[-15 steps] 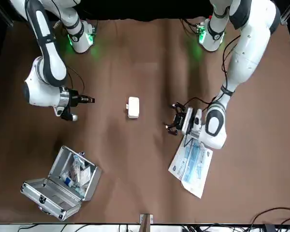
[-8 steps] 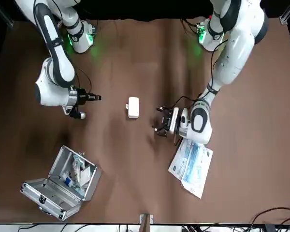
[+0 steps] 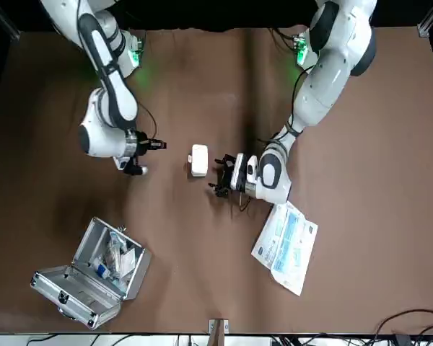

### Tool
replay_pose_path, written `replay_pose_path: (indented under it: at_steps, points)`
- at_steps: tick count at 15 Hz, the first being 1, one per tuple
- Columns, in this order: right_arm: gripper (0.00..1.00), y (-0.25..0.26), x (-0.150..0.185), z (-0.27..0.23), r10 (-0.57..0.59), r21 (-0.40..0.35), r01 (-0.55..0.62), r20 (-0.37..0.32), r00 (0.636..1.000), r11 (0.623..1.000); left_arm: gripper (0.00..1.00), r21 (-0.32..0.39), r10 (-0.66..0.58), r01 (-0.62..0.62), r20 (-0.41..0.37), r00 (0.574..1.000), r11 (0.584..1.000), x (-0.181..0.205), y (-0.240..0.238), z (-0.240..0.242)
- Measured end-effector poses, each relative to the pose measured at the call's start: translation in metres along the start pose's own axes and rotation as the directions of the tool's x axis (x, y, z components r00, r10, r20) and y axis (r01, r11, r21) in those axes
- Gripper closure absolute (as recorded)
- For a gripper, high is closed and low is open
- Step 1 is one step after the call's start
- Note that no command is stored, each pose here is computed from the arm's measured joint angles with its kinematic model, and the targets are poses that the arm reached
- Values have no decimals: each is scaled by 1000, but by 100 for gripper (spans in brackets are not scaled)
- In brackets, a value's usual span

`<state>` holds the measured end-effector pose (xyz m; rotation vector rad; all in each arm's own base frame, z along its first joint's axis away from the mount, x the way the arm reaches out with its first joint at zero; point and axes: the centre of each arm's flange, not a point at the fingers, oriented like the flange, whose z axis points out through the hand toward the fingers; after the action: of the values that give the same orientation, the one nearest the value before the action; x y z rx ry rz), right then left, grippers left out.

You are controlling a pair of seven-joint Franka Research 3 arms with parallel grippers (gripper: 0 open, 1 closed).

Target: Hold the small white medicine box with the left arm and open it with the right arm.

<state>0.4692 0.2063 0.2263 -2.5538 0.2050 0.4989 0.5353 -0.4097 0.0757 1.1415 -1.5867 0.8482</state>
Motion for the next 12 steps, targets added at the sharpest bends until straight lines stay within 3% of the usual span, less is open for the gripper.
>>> replay_pose_path:
  at_steps: [12]
  points:
    - [99, -7, -5, 31, 23, 13, -24, 27, 999, 1000, 7, 17, -1, 1, 2, 1000, 1000, -6, 0, 31]
